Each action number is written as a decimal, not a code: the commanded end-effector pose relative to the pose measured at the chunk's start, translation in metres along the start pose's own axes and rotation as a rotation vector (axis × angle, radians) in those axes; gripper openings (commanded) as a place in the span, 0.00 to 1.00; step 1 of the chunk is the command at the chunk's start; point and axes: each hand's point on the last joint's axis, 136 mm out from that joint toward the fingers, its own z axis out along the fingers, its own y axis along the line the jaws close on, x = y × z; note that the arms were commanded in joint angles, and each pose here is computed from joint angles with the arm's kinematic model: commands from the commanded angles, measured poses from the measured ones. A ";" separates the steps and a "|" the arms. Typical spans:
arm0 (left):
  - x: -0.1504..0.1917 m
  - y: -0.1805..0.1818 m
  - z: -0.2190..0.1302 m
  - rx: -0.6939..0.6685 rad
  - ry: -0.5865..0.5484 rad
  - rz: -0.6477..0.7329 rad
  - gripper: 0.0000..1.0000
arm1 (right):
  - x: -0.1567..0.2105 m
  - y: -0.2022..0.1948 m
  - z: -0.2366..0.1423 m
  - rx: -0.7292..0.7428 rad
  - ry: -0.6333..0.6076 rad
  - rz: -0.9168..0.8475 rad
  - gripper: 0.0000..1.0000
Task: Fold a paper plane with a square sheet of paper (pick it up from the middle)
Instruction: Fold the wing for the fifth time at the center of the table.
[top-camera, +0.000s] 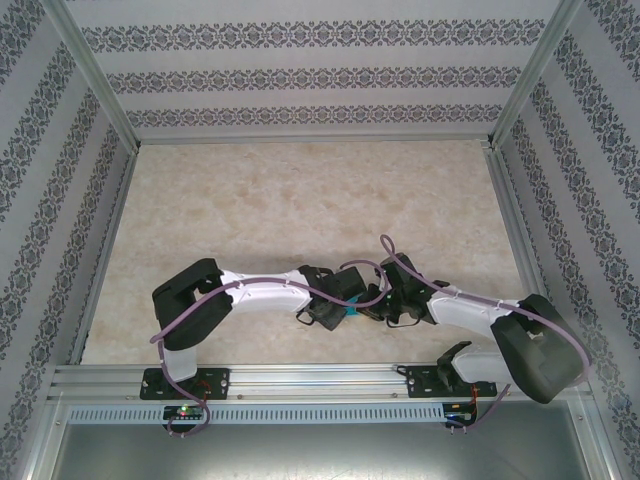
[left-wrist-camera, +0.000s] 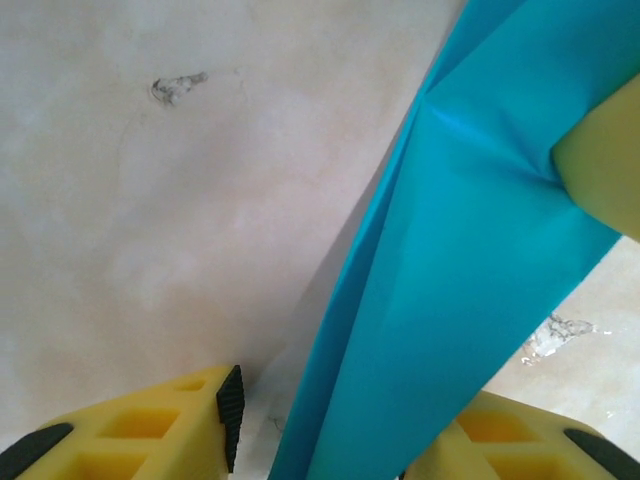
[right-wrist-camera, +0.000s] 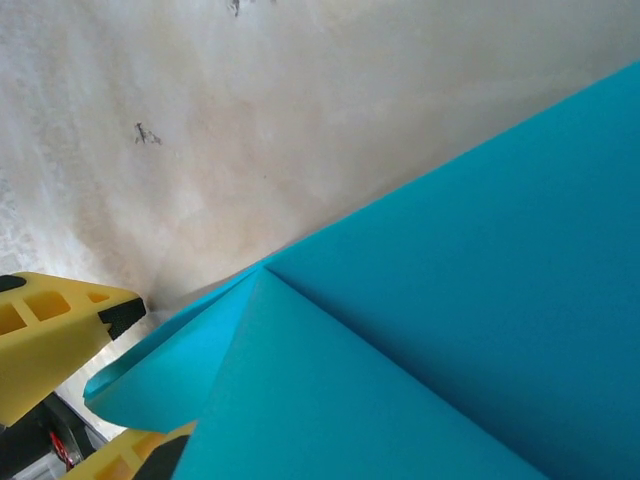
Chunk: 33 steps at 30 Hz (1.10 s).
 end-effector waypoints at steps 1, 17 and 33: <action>0.002 0.006 -0.014 0.036 -0.003 0.001 0.47 | 0.013 -0.038 0.003 0.163 0.031 0.021 0.00; -0.036 0.005 -0.066 0.322 -0.118 -0.137 0.41 | 0.015 -0.042 0.005 0.200 0.039 -0.002 0.00; -0.035 -0.005 -0.014 0.388 -0.009 -0.161 0.21 | 0.017 -0.042 0.007 0.205 0.049 -0.007 0.00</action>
